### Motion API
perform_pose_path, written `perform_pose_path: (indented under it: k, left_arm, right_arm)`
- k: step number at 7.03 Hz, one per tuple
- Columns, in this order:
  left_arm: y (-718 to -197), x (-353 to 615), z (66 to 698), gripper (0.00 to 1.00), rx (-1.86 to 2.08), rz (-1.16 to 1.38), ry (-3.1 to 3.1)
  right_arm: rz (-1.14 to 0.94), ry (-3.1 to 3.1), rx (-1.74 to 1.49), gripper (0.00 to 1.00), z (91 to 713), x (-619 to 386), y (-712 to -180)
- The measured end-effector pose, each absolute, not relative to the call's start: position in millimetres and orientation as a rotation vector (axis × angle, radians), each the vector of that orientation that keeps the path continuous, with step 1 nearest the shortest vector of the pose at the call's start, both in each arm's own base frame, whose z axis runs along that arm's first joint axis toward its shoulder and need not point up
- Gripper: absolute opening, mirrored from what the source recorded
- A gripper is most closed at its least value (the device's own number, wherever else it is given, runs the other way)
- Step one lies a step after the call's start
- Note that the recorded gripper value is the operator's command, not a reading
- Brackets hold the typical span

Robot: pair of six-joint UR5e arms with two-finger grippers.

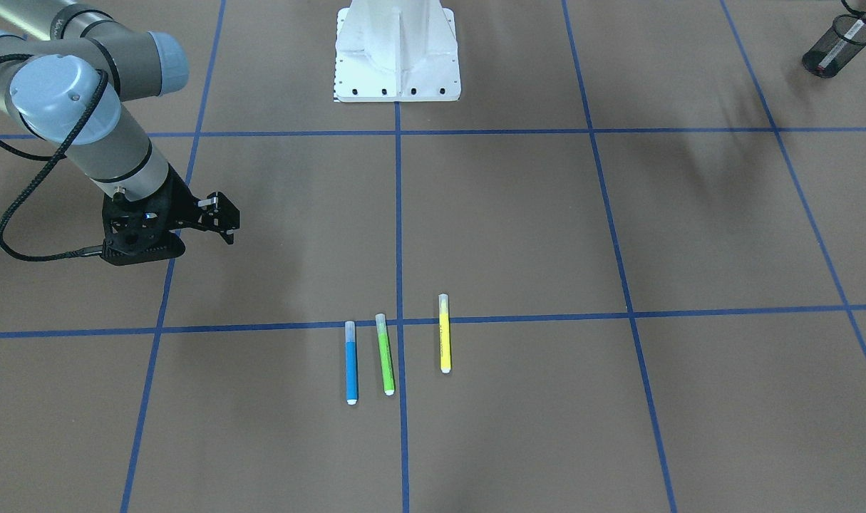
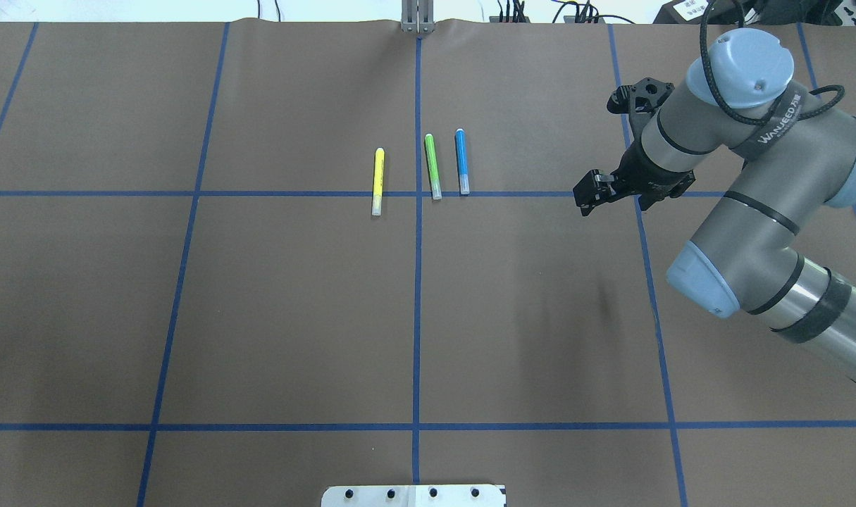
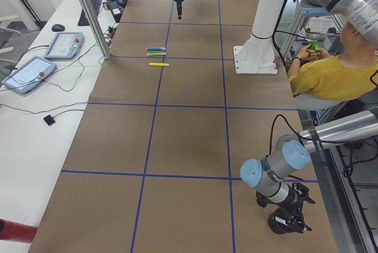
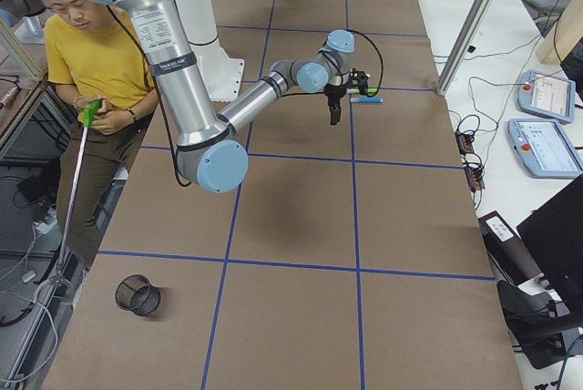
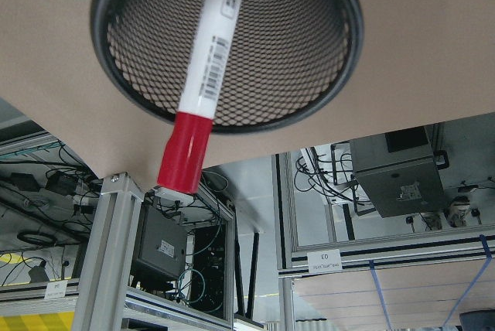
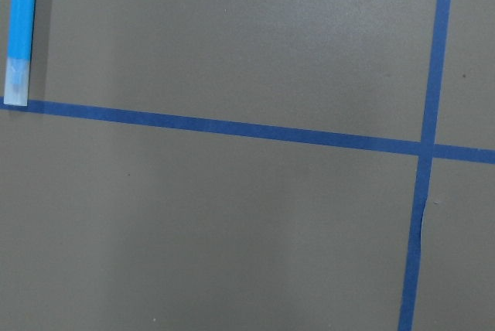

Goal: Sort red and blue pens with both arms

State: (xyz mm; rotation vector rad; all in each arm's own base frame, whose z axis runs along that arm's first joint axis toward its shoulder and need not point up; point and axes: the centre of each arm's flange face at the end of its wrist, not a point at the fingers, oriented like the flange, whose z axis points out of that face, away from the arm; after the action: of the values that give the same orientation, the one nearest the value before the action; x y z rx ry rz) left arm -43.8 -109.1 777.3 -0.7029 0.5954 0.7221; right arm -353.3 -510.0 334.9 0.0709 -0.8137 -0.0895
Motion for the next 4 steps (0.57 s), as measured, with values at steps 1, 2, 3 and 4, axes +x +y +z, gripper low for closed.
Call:
perform_pose_path:
  k: [1, 2, 3, 4]
  left_arm:
    - [-130, -38, 758, 1.00, -0.684, 0.704, 0.604]
    - [-157, -35, 730, 1.00, -0.671, 0.655, 0.620]
    - [-180, -38, 704, 1.00, -0.648, 0.599, 0.639]
    - [-199, -43, 688, 1.00, -0.605, 0.542, 0.673]
  right_arm:
    - [-0.090, -0.815, 0.072, 1.00, 334, -353, -510]
    - [-0.090, -0.814, 0.073, 1.00, 334, -354, -511]
    - [-0.088, -0.810, 0.076, 1.00, 335, -354, -511]
    - [-0.084, -0.800, 0.082, 1.00, 336, -355, -512]
